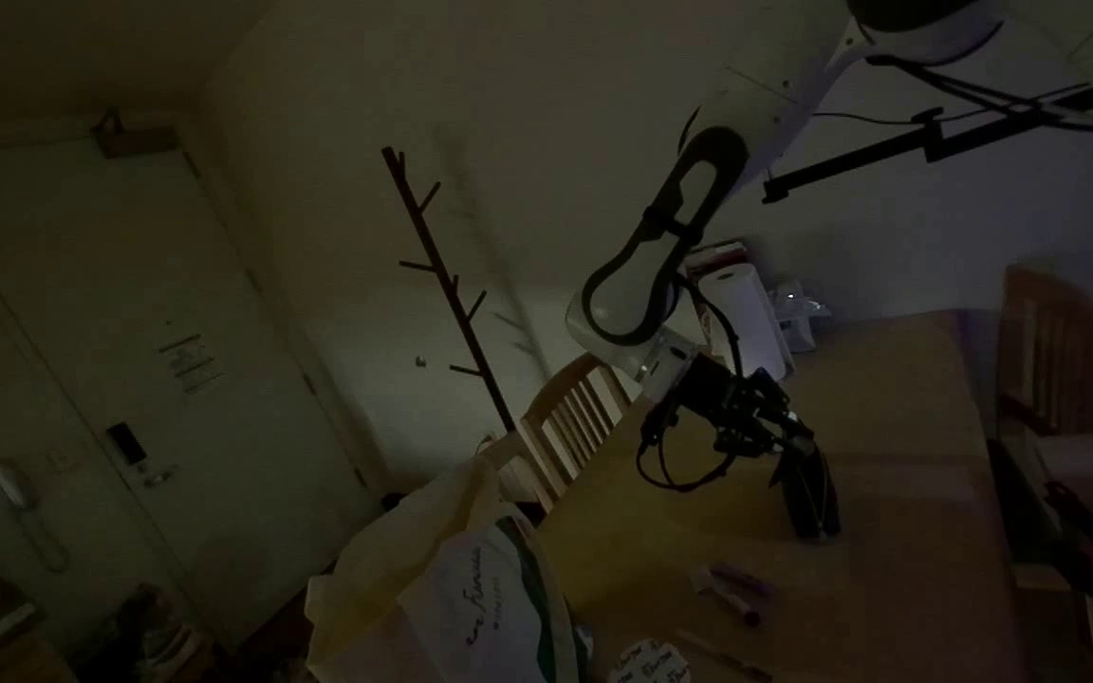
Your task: Put the tube in the bag
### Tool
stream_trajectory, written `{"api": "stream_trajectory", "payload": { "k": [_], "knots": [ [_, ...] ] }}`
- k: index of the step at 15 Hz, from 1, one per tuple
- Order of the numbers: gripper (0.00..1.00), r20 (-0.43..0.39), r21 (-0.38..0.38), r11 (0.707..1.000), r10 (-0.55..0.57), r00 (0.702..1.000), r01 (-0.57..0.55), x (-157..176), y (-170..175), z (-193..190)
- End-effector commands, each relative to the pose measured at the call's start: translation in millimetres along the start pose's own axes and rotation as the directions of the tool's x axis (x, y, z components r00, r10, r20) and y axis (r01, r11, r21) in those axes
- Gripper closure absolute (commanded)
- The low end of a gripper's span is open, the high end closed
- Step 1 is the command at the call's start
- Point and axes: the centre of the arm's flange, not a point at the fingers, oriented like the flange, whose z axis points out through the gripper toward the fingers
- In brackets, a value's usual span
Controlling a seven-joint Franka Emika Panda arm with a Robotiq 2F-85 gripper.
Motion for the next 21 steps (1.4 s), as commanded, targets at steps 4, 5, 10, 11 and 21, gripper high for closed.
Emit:
{"api": "stream_trajectory", "payload": {
  "k": [4,5,10,11,21],
  "knots": [
    [0.92,-0.025,0.046,0.999,0.015,1.0,-0.014,29.1,-13.2,-17.0],
    [0.92,-0.026,0.051,0.999,0.008,1.0,-0.006,34.2,-14.9,-19.4],
    [0.92,-0.089,0.037,0.999,0.029,0.996,-0.025,34.9,-29.3,-13.8],
    [0.92,-0.112,0.034,0.998,0.047,0.993,-0.044,32.6,-33.2,-10.6],
    [0.92,-0.174,0.038,0.997,0.066,0.983,-0.06,11.5,-56.5,11.4]
  ]
}}
